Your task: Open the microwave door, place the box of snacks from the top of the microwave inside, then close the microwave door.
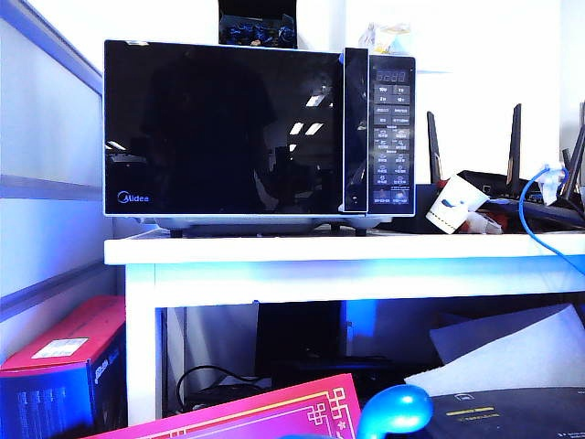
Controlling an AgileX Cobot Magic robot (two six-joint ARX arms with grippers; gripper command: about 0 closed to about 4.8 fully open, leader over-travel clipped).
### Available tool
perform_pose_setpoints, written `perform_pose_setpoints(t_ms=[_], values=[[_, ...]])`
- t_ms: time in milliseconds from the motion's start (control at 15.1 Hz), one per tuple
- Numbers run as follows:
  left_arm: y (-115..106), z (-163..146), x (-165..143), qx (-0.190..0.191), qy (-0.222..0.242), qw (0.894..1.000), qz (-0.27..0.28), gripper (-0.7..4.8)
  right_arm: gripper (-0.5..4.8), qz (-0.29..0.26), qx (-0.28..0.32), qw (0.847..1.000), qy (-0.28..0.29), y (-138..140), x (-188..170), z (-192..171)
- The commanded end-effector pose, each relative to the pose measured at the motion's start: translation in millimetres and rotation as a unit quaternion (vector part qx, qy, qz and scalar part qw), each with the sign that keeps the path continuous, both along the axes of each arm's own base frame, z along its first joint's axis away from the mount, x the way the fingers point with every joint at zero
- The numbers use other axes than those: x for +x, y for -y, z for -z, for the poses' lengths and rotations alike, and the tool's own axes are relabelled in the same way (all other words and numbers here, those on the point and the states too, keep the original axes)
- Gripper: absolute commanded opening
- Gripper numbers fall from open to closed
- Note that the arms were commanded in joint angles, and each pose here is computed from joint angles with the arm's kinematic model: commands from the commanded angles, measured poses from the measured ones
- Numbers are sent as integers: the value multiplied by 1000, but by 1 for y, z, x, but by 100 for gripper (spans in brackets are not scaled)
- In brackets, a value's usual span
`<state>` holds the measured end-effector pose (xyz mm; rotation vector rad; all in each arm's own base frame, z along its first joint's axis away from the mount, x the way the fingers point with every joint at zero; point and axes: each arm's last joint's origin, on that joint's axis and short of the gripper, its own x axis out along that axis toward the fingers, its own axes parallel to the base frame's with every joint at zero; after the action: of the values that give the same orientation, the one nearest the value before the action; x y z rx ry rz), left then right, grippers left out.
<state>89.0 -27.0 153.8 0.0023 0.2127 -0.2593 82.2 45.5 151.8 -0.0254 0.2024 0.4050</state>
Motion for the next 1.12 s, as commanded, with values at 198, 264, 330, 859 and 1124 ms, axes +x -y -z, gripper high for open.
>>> perform_pose_setpoints(t_ms=[198,264,330,859,1124], values=[[0,-3,0,-4,12,1000,1,-5,-2,6,-2,1000,-3,0,0,2],[0,-6,0,-17,23,1000,-3,-5,-2,14,12,1000,8,0,1,-1],[0,-14,1,-43,48,998,-4,-5,-2,13,25,999,30,0,2,-6],[-11,-195,-14,-53,222,967,-110,-5,-2,105,118,974,164,17,-16,-122],[2,-307,20,-15,212,975,-66,-5,-2,98,125,972,176,10,-6,-197]])
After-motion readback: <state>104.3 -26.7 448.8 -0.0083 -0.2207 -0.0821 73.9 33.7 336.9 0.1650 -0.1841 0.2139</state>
